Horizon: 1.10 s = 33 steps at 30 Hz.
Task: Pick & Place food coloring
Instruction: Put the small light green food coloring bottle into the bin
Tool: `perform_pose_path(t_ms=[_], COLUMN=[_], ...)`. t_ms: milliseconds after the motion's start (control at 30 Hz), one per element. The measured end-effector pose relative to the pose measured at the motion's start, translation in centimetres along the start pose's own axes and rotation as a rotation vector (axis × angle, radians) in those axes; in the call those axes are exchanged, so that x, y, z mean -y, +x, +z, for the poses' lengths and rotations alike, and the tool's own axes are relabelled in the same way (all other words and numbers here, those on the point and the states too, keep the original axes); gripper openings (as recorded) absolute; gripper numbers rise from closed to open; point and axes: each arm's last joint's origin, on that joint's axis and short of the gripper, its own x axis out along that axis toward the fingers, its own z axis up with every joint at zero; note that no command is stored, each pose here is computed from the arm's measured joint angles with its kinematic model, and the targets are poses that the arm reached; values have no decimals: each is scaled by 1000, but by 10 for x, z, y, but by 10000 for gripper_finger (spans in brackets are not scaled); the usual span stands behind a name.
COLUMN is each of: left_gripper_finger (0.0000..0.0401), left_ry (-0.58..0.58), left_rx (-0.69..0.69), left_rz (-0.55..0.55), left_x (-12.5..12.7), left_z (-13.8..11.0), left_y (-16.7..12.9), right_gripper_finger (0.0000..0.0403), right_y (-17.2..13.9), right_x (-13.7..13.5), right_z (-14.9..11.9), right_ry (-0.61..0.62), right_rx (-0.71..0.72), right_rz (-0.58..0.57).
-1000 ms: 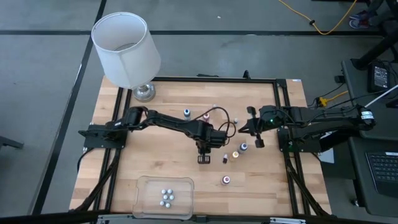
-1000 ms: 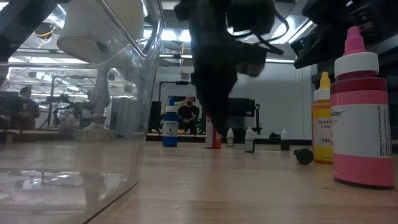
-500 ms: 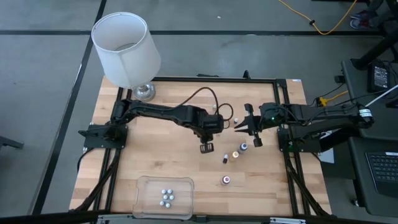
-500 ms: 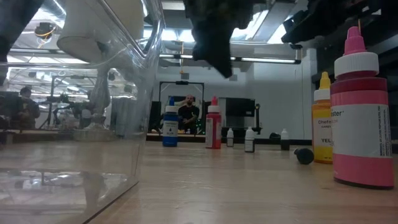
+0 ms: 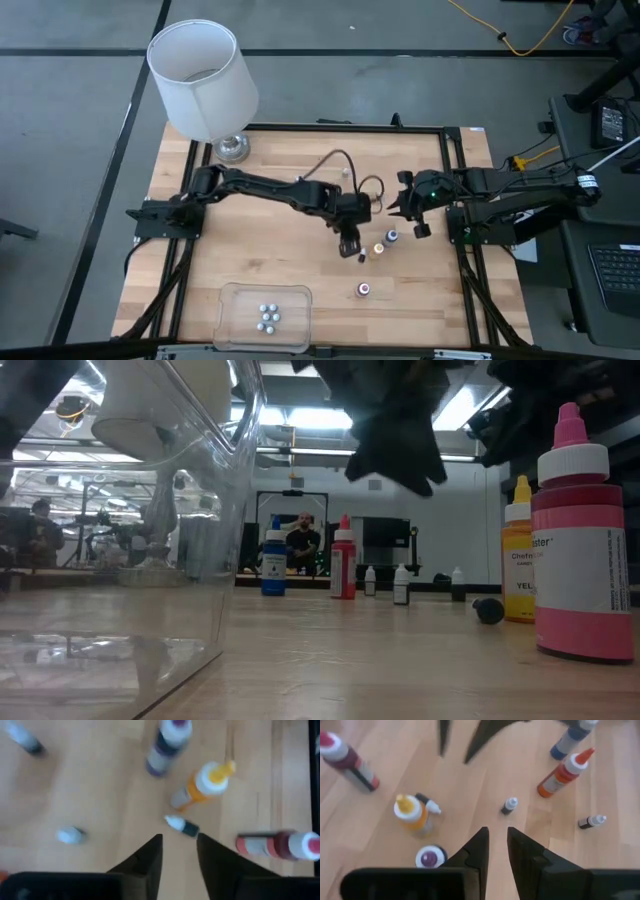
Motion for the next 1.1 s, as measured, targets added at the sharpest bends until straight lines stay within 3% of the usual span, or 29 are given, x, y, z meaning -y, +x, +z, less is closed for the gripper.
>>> perform_pose_path(t_ms=[300, 433, 767, 1100], left_gripper_finger=[213, 233, 242, 242], left_ry=[-123, -180, -294, -303], left_rx=[-11, 9, -46, 13], left_rz=[-36, 10, 81, 99], left_x=[25, 24, 14, 15], left_z=[-15, -18, -36, -31], left_y=[41, 54, 94, 93], right_gripper_finger=[73, 73, 72, 72], right_y=[0, 0, 0, 0], right_x=[-1, -1, -2, -2], right_z=[-2, -2, -2, -2], right_ry=[-103, -142, -168, -168], right_rx=[-12, -11, -9, -4], right_rz=[26, 27, 38, 52])
